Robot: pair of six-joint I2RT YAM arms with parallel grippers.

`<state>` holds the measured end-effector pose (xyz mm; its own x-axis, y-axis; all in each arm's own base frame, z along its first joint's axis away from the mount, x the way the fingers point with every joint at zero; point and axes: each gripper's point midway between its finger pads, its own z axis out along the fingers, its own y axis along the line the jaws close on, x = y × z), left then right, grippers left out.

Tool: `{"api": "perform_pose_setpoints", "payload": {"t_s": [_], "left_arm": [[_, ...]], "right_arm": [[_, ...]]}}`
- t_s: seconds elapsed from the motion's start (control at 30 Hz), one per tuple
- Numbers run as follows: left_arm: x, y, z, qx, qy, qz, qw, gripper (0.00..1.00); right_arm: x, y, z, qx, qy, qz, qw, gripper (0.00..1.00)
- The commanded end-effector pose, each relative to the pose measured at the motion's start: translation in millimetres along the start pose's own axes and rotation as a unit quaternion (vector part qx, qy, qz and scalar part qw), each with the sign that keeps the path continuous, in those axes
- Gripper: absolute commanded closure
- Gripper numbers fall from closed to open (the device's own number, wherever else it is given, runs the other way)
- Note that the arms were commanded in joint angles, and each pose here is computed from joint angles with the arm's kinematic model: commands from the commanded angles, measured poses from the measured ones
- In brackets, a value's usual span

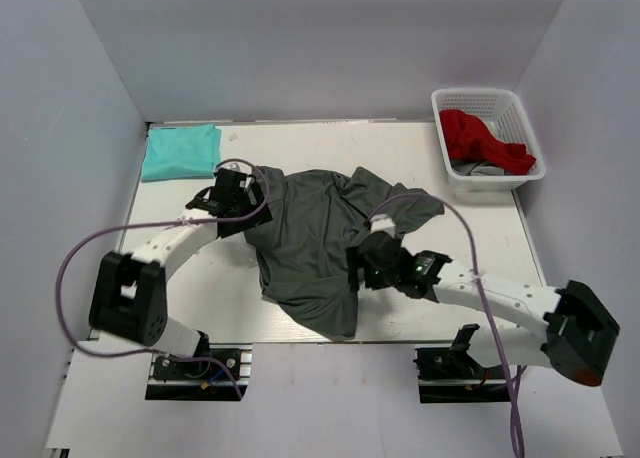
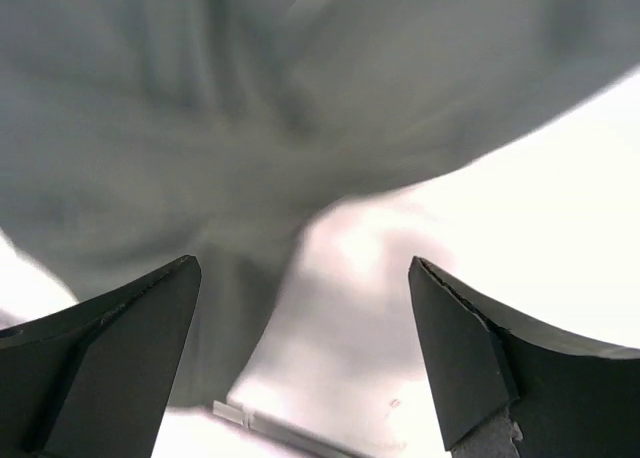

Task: Fold and stack the t-shirts
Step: Flatten out the tshirt

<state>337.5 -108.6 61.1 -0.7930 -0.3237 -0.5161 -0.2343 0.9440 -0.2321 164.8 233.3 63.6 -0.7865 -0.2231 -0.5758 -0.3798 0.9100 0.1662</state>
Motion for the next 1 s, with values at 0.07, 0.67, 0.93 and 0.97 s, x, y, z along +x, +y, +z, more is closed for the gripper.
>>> {"api": "perform_pose_setpoints", "payload": {"t_s": [0.07,0.67,0.93,0.97], "left_arm": [[-27.4,-93.3,-99.2,0.208,-0.091,0.046,0.973,0.0],[225.8,-177.8,-118.7,0.255,0.111,0.421,0.863,0.0],[264.7,-160.3,-104.1,0.181,0.12,0.5,0.838,0.01],[268.3,-158.6,-102.0,0.175,0.12,0.507,0.836,0.01]], "right_arm": [[-69.3,-77.6,-21.6,0.14,-0.139,0.141,0.97,0.1],[-129.0,-214.5,0.2,0.239,-0.154,0.28,0.917,0.1],[-117.9,-230.6,7.0,0.223,-0.146,0.307,0.914,0.1],[-119.6,-228.9,6.6,0.218,-0.147,0.303,0.916,0.1]]}}
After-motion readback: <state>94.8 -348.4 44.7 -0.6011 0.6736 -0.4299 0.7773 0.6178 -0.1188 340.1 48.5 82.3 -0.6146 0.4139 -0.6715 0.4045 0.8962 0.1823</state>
